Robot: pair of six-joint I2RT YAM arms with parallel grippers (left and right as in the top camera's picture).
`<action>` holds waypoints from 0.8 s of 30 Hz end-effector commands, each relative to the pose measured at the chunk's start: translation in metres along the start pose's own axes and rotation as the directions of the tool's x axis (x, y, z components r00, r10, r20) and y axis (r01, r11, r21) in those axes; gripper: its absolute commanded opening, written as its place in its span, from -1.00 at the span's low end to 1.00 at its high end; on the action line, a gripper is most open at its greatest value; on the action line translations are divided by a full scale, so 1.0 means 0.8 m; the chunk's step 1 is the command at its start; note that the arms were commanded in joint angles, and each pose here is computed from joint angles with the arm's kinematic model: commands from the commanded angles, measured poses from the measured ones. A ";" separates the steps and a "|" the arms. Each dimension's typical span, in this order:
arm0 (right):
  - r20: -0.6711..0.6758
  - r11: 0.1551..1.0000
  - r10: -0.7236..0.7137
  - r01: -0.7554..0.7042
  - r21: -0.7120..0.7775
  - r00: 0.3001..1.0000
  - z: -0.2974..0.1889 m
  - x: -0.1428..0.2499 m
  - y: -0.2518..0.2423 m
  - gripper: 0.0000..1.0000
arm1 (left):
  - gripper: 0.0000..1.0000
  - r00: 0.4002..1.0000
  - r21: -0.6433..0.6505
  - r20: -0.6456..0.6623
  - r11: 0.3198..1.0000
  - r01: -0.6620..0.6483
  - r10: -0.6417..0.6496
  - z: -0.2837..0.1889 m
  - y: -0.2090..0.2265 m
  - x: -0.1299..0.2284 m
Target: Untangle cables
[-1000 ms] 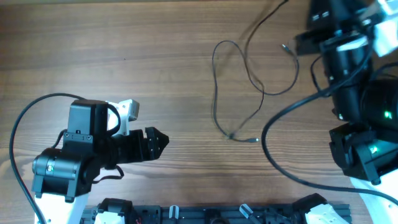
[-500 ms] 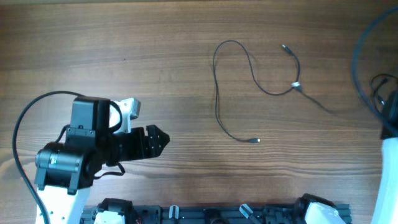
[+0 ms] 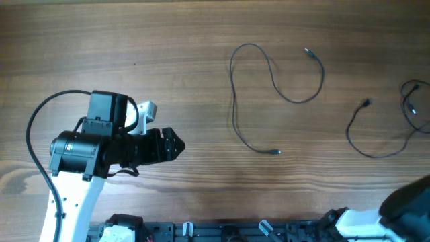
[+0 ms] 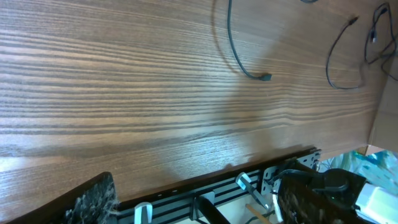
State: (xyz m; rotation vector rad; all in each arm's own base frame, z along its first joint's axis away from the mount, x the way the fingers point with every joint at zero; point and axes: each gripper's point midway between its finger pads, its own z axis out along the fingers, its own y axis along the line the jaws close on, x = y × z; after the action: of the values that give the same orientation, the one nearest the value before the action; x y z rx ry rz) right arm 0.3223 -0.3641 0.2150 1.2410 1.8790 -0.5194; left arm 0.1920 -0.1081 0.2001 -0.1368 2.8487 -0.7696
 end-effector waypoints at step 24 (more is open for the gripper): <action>-0.923 0.961 0.262 -0.164 0.223 0.281 -0.144 0.373 0.045 0.48 | 0.71 1.000 0.009 -0.015 1.000 -0.015 0.015 -0.001 -0.003 0.004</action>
State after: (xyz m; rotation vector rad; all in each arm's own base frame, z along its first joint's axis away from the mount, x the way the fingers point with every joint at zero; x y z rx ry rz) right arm 0.2660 -0.0959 0.0710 2.0268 2.5296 0.7609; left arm 0.1886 -0.1076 0.1986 -0.1442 2.8670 -0.7682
